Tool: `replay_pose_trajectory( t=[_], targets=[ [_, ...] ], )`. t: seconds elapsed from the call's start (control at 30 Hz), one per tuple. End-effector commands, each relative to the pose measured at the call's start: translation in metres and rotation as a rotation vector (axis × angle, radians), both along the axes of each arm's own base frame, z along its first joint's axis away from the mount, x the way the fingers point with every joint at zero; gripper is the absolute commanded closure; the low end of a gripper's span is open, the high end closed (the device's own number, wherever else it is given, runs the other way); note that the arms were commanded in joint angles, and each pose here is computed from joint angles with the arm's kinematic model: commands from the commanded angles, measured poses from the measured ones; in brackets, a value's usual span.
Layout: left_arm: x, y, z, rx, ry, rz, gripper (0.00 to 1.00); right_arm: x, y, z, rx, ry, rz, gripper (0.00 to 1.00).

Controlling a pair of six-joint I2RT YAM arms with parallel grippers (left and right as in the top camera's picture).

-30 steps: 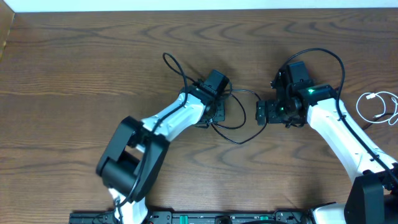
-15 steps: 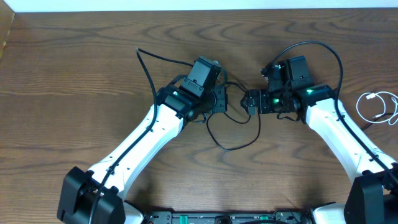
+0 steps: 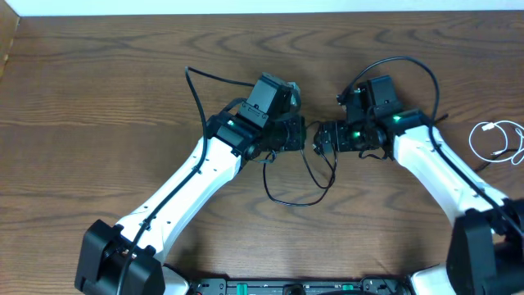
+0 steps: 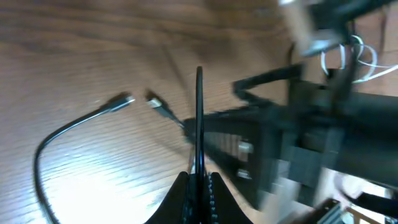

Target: Untangle cables

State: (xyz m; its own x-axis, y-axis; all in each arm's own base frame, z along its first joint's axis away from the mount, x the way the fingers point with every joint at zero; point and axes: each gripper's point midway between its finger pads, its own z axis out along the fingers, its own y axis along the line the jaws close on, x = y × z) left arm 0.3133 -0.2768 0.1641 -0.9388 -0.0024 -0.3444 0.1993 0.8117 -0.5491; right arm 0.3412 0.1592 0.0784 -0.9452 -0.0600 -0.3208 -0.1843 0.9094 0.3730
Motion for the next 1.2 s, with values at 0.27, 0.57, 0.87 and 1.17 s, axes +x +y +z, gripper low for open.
replay_pose_trajectory(
  t=[0.27,0.57,0.87,1.17],
  targets=[
    [-0.010,-0.008,0.044,-0.101,-0.083,-0.062,0.93,0.015,0.008,-0.026,-0.001,0.003,0.006,0.57],
    [-0.002,0.014,0.029,0.027,-0.101,0.010,0.92,0.010,0.006,-0.028,-0.009,0.024,0.007,0.99],
    [0.006,0.040,0.017,0.163,-0.121,0.098,0.40,0.015,-0.041,-0.021,-0.150,-0.005,-0.069,0.99],
    [0.007,0.058,0.009,0.255,-0.120,0.143,0.38,0.047,-0.164,0.084,-0.246,-0.240,-0.444,0.99]
  ],
)
